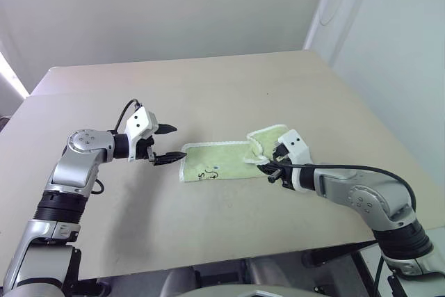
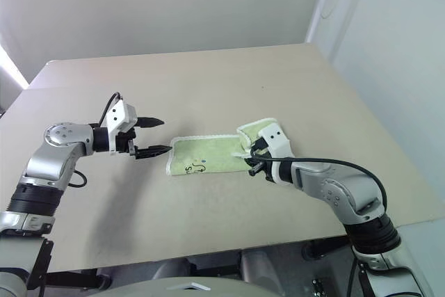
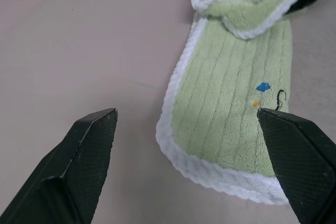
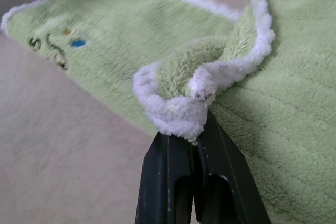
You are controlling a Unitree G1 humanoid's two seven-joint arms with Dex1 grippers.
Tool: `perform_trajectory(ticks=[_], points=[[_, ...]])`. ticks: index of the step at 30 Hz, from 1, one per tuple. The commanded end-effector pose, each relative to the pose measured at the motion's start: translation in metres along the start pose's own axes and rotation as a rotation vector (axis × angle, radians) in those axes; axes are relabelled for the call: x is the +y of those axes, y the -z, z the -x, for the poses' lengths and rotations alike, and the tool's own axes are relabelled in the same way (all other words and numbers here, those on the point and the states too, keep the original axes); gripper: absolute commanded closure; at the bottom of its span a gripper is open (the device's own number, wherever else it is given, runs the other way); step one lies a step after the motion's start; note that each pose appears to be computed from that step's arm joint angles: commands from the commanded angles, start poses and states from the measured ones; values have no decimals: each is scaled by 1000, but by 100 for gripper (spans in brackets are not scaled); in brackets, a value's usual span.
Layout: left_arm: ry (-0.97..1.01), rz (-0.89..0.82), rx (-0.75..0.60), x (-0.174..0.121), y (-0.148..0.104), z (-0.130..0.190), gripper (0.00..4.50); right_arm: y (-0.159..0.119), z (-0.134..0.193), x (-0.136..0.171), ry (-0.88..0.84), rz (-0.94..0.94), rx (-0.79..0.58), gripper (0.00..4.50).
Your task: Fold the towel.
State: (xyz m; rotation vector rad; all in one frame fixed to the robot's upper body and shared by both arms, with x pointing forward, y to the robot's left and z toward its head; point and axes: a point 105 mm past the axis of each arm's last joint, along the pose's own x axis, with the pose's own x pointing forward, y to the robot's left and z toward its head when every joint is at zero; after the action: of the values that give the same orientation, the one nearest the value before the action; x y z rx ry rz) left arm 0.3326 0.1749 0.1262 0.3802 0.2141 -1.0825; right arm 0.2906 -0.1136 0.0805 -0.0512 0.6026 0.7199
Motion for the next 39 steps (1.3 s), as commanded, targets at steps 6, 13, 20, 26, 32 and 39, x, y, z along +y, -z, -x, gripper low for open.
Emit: perform_trajectory(ticks=[6,13,20,26,32,39], points=[[-31,-48,-26,4,-15,8,0,-32,-9,9,-10,-8,-118,448],[-41,-51,-24,5,-14,10,0,-64,5,-6,50,-38,-240,448],[-40,-44,-30,6,-14,6,0,4,-21,18,-45,-64,25,448],[-36,-32,-23,7,-12,7,0,-8,-27,18,-25,-71,-31,405],[-33,57,51,6,2,11,0,-19,-17,27,-90,-34,-82,212],[-46,245,75,5,7,19,0,-73,38,41,-271,50,-332,112]])
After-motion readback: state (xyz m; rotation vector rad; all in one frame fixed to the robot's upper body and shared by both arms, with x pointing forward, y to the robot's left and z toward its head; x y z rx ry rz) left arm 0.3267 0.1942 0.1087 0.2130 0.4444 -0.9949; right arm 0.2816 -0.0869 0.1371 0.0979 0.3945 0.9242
